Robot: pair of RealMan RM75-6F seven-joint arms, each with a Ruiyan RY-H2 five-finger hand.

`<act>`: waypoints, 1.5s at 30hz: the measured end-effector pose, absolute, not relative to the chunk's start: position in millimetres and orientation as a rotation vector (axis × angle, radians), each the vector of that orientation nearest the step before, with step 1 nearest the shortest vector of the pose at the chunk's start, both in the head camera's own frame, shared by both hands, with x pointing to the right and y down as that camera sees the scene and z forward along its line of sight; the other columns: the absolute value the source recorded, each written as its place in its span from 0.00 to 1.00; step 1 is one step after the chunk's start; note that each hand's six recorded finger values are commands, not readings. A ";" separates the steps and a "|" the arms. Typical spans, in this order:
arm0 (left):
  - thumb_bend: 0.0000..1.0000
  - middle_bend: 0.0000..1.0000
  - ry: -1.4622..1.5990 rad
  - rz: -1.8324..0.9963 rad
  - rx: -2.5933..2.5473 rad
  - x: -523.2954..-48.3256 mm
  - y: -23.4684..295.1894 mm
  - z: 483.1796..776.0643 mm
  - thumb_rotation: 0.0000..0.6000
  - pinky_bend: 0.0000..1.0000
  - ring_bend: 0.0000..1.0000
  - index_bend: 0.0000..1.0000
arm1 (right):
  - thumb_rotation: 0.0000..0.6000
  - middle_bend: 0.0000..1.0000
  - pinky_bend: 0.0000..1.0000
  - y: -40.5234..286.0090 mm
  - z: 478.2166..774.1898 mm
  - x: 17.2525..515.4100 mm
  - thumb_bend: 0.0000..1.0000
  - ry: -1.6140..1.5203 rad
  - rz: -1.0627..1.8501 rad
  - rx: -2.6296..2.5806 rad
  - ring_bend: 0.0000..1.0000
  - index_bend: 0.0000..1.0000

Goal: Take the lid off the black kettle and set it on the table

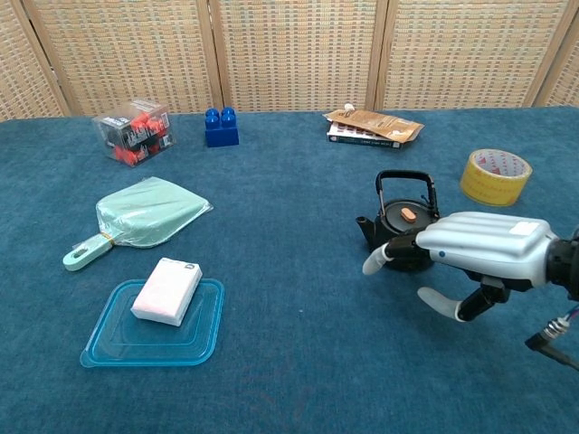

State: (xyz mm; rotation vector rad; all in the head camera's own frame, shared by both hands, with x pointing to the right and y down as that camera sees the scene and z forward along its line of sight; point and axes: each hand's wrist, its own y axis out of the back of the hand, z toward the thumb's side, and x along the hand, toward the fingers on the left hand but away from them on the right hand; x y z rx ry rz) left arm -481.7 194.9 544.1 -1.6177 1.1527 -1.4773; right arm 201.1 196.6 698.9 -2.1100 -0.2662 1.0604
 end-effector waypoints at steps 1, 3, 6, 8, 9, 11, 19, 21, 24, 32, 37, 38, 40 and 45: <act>0.09 0.00 1.152 -1.478 -1.618 -481.6 194.9 544.2 1.00 0.00 0.00 0.00 | 1.00 0.28 0.36 195.5 700.2 202.8 0.78 -0.269 1.070 -2.107 0.20 0.23; 0.09 0.00 1.148 -1.478 -1.619 -480.9 195.0 544.7 1.00 0.00 0.00 0.00 | 1.00 0.28 0.36 192.7 703.0 206.9 0.78 -0.280 1.093 -2.103 0.20 0.23; 0.09 0.00 1.145 -1.481 -1.619 -480.5 195.2 545.3 1.00 0.00 0.00 0.00 | 1.00 0.28 0.36 183.9 706.9 218.5 0.78 -0.299 1.138 -2.079 0.20 0.24; 0.10 0.00 1.145 -1.482 -1.620 -480.6 195.4 545.6 1.00 0.00 0.00 0.00 | 1.00 0.29 0.36 173.8 708.3 232.3 0.78 -0.315 1.179 -2.048 0.20 0.24; 0.10 0.00 1.145 -1.483 -1.620 -480.7 195.4 545.6 1.00 0.00 0.00 0.00 | 1.00 0.29 0.36 170.3 708.2 237.1 0.78 -0.321 1.192 -2.038 0.20 0.24; 0.10 0.00 1.145 -1.483 -1.620 -480.8 195.3 545.7 1.00 0.00 0.00 0.00 | 1.00 0.29 0.36 163.0 707.3 247.0 0.78 -0.337 1.215 -2.018 0.20 0.24; 0.09 0.00 1.144 -1.483 -1.622 -480.6 195.7 545.6 1.00 0.00 0.00 0.00 | 1.00 0.27 0.36 153.1 694.1 264.0 0.78 -0.386 1.212 -2.003 0.20 0.27; 0.09 0.00 1.145 -1.482 -1.622 -480.6 195.8 545.3 1.00 0.00 0.00 0.00 | 1.00 0.26 0.36 152.0 689.0 265.1 0.78 -0.394 1.196 -1.995 0.20 0.29; 0.09 0.00 1.148 -1.480 -1.620 -481.0 195.5 544.4 1.00 0.00 0.00 0.00 | 1.00 0.22 0.36 149.8 679.2 264.9 0.72 -0.427 1.164 -1.990 0.19 0.31; 0.09 0.00 1.147 -1.480 -1.621 -481.2 194.9 544.9 1.00 0.00 0.00 0.00 | 1.00 0.00 0.22 121.4 643.2 258.6 0.34 -0.658 1.064 -1.942 0.00 0.39; 0.09 0.00 1.143 -1.480 -1.622 -480.0 194.5 545.4 1.00 0.00 0.00 0.00 | 1.00 0.00 0.19 105.1 642.2 258.2 0.34 -0.769 1.143 -1.948 0.00 0.42; 0.09 0.00 1.145 -1.482 -1.621 -480.4 194.5 545.4 1.00 0.00 0.00 0.00 | 1.00 0.00 0.19 101.5 643.6 258.1 0.34 -0.794 1.177 -1.955 0.00 0.43; 0.09 0.00 1.149 -1.484 -1.619 -481.4 194.1 545.4 1.00 0.00 0.00 0.00 | 1.00 0.00 0.19 96.3 646.2 257.8 0.34 -0.833 1.231 -1.964 0.00 0.44; 0.09 0.00 1.155 -1.490 -1.622 -483.9 193.1 546.2 1.00 0.00 0.00 0.00 | 1.00 0.00 0.19 86.8 656.4 250.5 0.37 -0.899 1.383 -1.954 0.00 0.45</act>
